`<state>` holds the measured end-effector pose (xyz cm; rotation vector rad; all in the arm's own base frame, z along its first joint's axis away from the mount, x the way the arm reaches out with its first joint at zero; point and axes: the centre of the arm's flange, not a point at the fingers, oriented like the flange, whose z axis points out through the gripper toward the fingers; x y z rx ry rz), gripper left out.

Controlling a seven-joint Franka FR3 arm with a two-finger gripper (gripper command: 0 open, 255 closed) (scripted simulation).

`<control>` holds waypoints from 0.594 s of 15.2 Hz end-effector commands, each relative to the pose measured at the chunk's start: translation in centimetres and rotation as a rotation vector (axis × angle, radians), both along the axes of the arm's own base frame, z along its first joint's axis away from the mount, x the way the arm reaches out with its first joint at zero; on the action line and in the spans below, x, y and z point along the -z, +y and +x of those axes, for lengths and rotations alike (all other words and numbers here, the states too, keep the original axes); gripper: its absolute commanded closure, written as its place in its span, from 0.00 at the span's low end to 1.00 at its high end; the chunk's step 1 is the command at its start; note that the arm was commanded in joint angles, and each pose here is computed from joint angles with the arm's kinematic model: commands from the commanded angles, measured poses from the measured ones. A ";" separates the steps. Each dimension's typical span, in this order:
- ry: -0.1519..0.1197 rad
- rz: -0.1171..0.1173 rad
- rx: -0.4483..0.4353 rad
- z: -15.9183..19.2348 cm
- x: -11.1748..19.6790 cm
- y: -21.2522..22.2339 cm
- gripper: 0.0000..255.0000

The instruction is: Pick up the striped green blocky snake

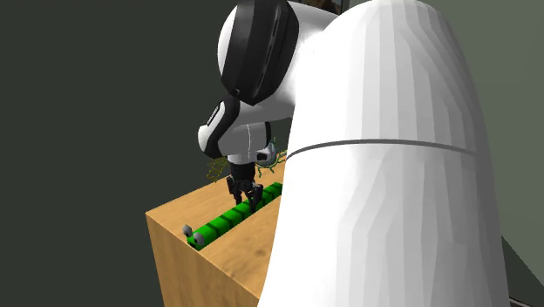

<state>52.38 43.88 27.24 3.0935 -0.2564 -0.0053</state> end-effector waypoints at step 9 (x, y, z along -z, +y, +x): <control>0.000 0.000 0.000 0.1 -5.3 0.0 1.00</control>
